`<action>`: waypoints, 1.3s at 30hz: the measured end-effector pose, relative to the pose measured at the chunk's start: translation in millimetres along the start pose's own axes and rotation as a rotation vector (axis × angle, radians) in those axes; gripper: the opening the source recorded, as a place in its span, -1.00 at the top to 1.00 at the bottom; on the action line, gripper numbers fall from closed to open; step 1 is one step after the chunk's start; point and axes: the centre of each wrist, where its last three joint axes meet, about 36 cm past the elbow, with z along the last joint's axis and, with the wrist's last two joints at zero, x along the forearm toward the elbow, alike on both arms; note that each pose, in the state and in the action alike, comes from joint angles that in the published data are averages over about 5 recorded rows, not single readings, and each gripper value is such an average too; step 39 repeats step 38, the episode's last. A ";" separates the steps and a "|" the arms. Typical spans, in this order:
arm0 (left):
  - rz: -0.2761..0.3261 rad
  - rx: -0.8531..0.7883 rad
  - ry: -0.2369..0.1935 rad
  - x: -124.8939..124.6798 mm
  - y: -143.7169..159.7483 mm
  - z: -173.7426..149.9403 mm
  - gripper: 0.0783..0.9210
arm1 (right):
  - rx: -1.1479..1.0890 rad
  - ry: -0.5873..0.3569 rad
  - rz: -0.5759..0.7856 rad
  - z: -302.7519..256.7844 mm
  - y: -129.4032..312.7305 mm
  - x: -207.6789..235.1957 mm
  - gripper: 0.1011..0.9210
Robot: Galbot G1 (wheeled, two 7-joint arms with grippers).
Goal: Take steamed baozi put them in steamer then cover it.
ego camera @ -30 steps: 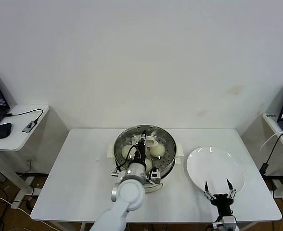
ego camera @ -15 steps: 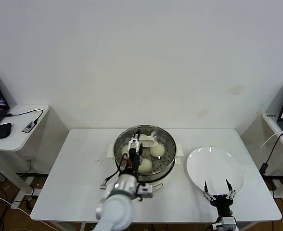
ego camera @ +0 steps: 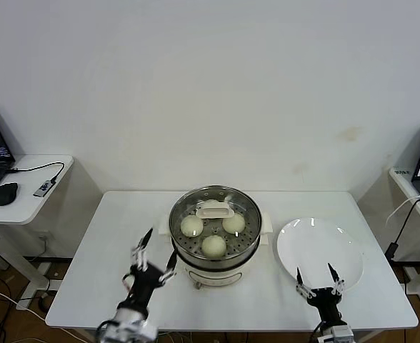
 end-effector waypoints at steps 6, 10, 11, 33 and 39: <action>-0.033 0.381 0.074 42.7 -14.5 36.0 -0.77 | -0.032 0.016 -0.075 -4.1 -13.1 17.2 -0.76; -0.092 0.579 0.136 62.6 -21.8 50.5 -0.77 | -0.056 0.036 -0.102 -4.2 -21.8 30.2 -0.76; -0.109 0.616 0.150 66.5 -22.9 53.7 -0.77 | -0.063 0.041 -0.106 -4.2 -23.2 33.3 -0.76; -0.231 0.863 0.252 100.9 -33.1 85.8 -0.77 | -0.194 0.088 -0.176 -13.3 -17.0 63.6 -0.76; -0.231 0.865 0.252 101.3 -32.8 86.6 -0.77 | -0.201 0.090 -0.171 -16.3 -15.1 63.5 -0.76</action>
